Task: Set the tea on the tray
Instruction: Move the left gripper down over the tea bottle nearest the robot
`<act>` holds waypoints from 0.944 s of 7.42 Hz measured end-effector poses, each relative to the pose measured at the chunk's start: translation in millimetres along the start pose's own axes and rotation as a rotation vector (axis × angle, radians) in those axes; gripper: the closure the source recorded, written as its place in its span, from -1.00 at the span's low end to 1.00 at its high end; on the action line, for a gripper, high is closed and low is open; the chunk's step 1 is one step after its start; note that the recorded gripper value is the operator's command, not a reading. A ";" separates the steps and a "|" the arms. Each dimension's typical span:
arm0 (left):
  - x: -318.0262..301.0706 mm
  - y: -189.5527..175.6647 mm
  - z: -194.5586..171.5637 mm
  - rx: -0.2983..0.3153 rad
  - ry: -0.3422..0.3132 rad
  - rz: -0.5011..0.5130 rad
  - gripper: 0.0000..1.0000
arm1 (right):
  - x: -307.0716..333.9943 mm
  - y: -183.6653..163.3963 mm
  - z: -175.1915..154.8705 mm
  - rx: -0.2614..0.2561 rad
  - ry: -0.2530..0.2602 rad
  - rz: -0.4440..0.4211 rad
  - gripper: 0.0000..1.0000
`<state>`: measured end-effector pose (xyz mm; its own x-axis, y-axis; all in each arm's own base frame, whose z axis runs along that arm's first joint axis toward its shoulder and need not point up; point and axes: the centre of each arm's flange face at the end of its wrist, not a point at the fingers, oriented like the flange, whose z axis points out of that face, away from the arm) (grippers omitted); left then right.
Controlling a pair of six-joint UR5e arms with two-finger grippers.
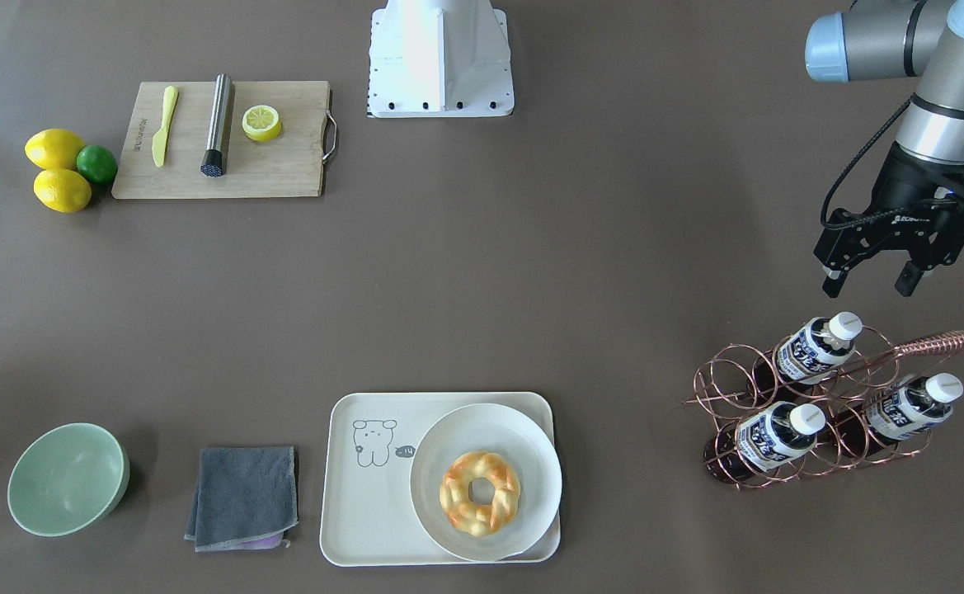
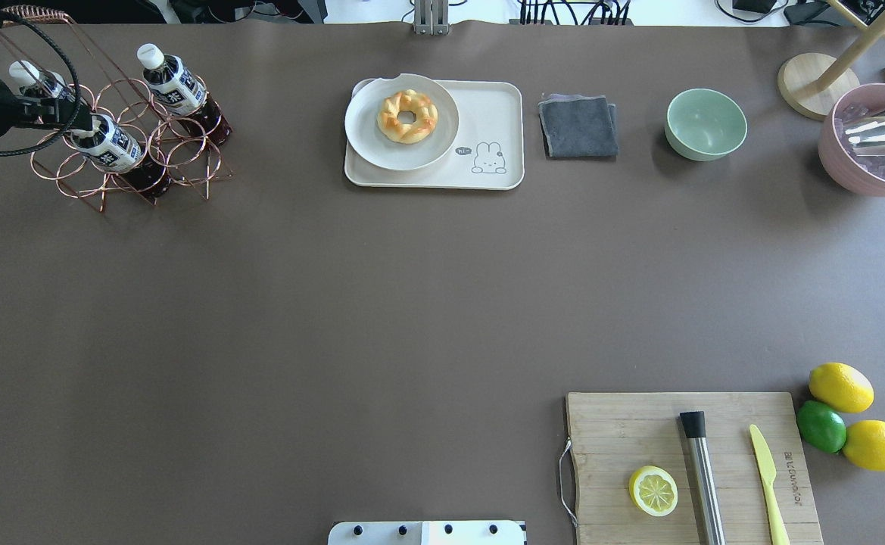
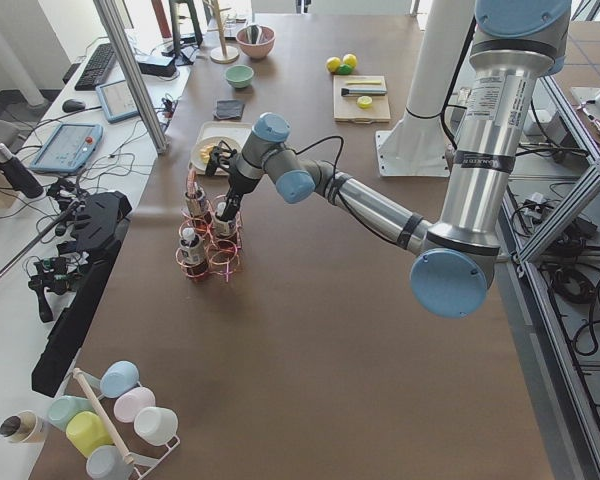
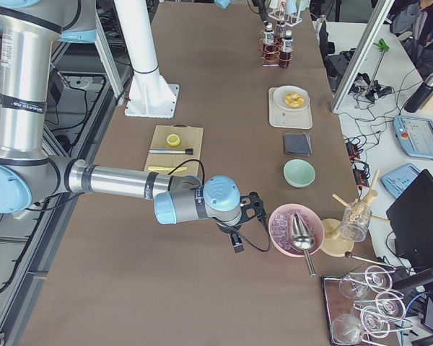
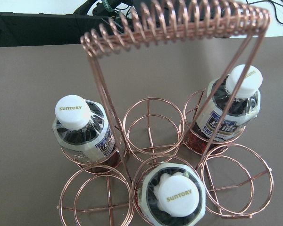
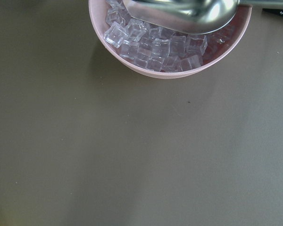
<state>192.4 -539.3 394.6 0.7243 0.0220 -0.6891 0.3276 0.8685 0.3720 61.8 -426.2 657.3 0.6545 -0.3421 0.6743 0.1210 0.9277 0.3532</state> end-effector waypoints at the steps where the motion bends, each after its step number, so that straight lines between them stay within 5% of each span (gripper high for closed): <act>1: 4.1 -4.3 4.3 0.001 0.002 0.000 -0.74 | 0.0 0.3 0.1 0.000 0.000 -0.001 -0.99; 7: 12.3 -11.8 14.2 -0.004 0.006 -0.003 -0.38 | 0.6 0.8 0.1 -0.001 0.007 -0.001 -0.99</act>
<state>206.1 -556.2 390.6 0.7199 0.0221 -0.6937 0.3272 0.8707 0.3673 62.2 -425.7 658.1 0.6593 -0.3419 0.6697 0.1225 0.9276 0.3530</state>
